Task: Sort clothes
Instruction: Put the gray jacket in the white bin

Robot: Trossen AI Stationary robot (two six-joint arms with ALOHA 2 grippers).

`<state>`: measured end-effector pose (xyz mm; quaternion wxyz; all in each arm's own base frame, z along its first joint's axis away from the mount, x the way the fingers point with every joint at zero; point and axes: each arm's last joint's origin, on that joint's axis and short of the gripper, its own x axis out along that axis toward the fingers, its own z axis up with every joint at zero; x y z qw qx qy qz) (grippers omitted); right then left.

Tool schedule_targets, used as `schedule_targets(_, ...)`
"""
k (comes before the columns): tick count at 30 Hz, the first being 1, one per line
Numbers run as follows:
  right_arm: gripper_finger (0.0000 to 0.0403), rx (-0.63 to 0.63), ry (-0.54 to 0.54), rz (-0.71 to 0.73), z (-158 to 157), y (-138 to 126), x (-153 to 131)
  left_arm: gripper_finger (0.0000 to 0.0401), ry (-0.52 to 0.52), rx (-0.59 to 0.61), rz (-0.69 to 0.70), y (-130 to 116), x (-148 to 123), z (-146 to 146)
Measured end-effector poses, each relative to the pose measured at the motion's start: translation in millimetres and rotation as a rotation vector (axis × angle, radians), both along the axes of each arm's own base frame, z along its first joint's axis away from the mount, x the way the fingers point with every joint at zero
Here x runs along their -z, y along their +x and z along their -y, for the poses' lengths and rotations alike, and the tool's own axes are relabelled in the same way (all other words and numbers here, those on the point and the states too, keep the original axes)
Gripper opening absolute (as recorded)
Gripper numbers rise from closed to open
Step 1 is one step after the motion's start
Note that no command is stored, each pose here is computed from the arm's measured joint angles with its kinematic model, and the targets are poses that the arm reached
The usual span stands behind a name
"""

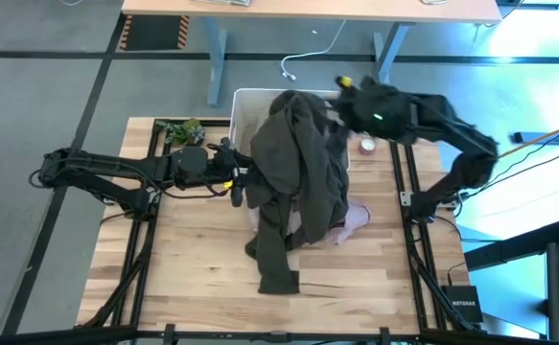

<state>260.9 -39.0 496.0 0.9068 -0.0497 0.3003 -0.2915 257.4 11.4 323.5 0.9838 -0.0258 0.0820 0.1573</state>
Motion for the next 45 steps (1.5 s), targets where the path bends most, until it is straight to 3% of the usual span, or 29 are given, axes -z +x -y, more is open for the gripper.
schedule_targets(4,0.0218,-0.086,0.118,-0.042,-30,-24,4,0.0164,-0.001,0.0,-0.003,0,0,0)
schedule_targets(9,0.0218,-0.175,0.171,-0.201,-68,-33,39,0.0164,-0.004,-0.001,-0.003,0,0,0)
schedule_targets(15,0.0218,-0.223,0.182,-0.325,-104,-46,97,0.0164,-0.018,-0.003,-0.003,0,1,0)
schedule_targets(24,0.0218,-0.128,0.138,-0.469,-129,-65,192,0.0164,-0.02,-0.008,0.001,0,1,-1)
schedule_targets(29,0.0218,-0.238,0.193,-0.382,-141,-52,241,0.0164,-0.023,-0.009,0.006,0,0,-1)
schedule_targets(34,0.0218,-0.396,0.211,-0.192,-152,-35,253,0.0164,-0.021,-0.008,0.032,0,-2,-1)
schedule_targets(45,0.0218,-0.395,-0.095,0.074,-149,-11,227,0.0164,-0.018,-0.008,0.027,0,-2,-1)
